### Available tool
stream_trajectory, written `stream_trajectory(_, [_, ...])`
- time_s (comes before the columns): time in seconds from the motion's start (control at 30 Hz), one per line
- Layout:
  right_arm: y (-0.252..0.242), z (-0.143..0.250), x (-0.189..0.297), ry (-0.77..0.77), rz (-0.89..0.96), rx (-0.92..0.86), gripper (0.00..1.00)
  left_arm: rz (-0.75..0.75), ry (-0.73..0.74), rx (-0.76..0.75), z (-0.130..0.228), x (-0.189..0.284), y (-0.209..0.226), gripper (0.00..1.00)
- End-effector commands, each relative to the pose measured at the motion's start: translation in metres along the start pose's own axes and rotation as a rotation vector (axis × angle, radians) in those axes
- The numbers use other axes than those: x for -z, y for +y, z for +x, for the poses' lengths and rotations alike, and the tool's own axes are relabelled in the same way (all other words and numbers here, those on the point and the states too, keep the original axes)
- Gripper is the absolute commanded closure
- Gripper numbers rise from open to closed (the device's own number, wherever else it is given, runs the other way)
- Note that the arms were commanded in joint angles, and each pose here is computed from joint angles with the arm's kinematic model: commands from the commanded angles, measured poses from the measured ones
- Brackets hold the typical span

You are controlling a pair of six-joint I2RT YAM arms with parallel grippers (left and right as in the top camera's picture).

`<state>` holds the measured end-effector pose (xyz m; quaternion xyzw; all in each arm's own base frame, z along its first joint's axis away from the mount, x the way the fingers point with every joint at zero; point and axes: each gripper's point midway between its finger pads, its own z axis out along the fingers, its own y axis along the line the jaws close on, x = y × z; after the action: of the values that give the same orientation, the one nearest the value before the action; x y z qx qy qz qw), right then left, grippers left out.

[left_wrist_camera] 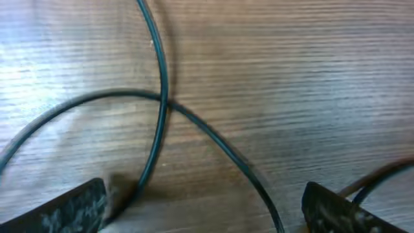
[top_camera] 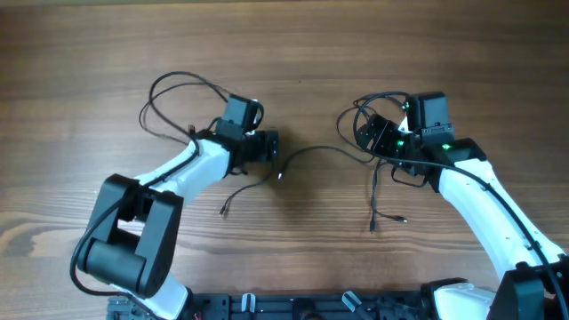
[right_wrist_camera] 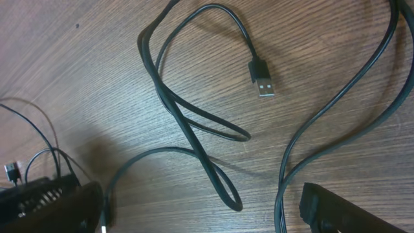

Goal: Untangle cables

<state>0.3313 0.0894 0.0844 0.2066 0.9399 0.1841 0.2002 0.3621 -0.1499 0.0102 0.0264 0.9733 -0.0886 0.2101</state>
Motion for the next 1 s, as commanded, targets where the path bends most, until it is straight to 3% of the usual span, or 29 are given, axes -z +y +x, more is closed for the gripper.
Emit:
stream_trajectory(0.0, [0.007, -0.009, 0.005, -0.026, -0.016, 0.0, 0.0, -0.095, -0.086, -0.341, -0.04, 0.012, 0.003, 0.0])
stream_trajectory(0.07, [0.007, -0.009, 0.005, -0.026, -0.016, 0.0, 0.0, -0.134, -0.104, -0.554, -0.048, 0.013, 0.008, 0.0])
stream_trajectory(0.23, [0.007, -0.009, 0.005, -0.025, -0.016, 0.001, 0.0, -0.178, -0.097, -0.583, -0.056, 0.005, 0.036, 0.0])
stream_trajectory(0.33, [0.006, -0.007, 0.005, -0.02, -0.012, 0.0, 0.0, -0.166, -0.011, -0.558, -0.038, -0.013, 0.055, 0.0])
stream_trajectory(0.5, [0.005, -0.006, 0.005, -0.016, -0.009, -0.001, 0.0, -0.053, 0.184, -0.478, 0.013, -0.015, 0.051, 0.0])
stream_trajectory(0.63, [0.005, -0.007, 0.005, -0.018, -0.011, -0.001, 0.0, 0.115, 0.345, -0.415, 0.057, -0.004, 0.031, 0.12])
stream_trajectory(0.87, [0.005, -0.006, 0.005, -0.017, -0.009, -0.002, 0.0, 0.124, 0.507, -0.356, 0.092, 0.013, 0.035, 0.07])
stream_trajectory(0.97, [0.005, -0.007, 0.005, -0.018, -0.01, -0.001, 0.0, 0.236, 0.592, -0.309, 0.109, 0.029, 0.018, 0.05])
